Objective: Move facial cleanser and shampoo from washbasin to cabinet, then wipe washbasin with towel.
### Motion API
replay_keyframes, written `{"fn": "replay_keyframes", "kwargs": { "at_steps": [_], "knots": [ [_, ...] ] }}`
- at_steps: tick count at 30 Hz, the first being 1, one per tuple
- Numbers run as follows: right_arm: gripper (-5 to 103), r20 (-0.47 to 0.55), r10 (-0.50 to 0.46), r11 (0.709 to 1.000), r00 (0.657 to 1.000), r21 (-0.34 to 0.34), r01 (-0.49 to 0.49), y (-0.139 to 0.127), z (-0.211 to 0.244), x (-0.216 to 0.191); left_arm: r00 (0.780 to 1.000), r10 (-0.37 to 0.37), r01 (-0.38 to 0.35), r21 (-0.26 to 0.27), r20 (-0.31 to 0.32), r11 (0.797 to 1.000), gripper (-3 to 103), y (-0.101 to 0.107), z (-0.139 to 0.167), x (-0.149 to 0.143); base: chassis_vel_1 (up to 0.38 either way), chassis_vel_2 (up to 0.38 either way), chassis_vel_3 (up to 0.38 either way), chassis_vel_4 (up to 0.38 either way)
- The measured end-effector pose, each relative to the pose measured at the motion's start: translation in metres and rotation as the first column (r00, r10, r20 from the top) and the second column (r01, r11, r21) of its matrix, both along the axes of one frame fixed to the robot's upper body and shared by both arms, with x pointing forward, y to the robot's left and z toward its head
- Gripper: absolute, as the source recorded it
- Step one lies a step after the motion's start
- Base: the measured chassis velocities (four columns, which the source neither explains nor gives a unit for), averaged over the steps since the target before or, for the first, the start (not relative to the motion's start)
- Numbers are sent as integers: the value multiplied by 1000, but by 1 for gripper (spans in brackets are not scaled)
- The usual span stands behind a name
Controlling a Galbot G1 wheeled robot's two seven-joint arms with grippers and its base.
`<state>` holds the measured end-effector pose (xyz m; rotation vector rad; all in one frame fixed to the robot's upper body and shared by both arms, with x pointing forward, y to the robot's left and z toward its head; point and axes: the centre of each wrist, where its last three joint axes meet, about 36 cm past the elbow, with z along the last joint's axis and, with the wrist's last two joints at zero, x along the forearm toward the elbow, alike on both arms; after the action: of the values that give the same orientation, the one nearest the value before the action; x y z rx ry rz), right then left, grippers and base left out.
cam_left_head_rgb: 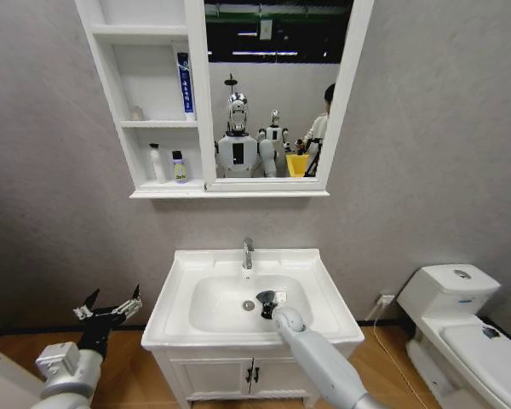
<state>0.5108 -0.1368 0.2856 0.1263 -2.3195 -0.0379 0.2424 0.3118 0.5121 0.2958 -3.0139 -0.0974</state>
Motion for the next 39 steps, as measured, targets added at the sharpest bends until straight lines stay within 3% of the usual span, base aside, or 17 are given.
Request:
{"fn": "replay_keyframes", "kwargs": {
  "at_steps": [20, 39],
  "knots": [
    [8, 3, 53, 998, 999, 38, -53, 33, -6, 9, 1000, 0, 0, 0, 0, 1000, 100, 0, 0, 0, 0, 0, 0, 0],
    [8, -12, 27, 998, 1000, 58, -27, 58, -15, 20, 1000, 0, 0, 0, 0, 1000, 100, 0, 0, 0, 0, 0, 0, 0]
  ]
}}
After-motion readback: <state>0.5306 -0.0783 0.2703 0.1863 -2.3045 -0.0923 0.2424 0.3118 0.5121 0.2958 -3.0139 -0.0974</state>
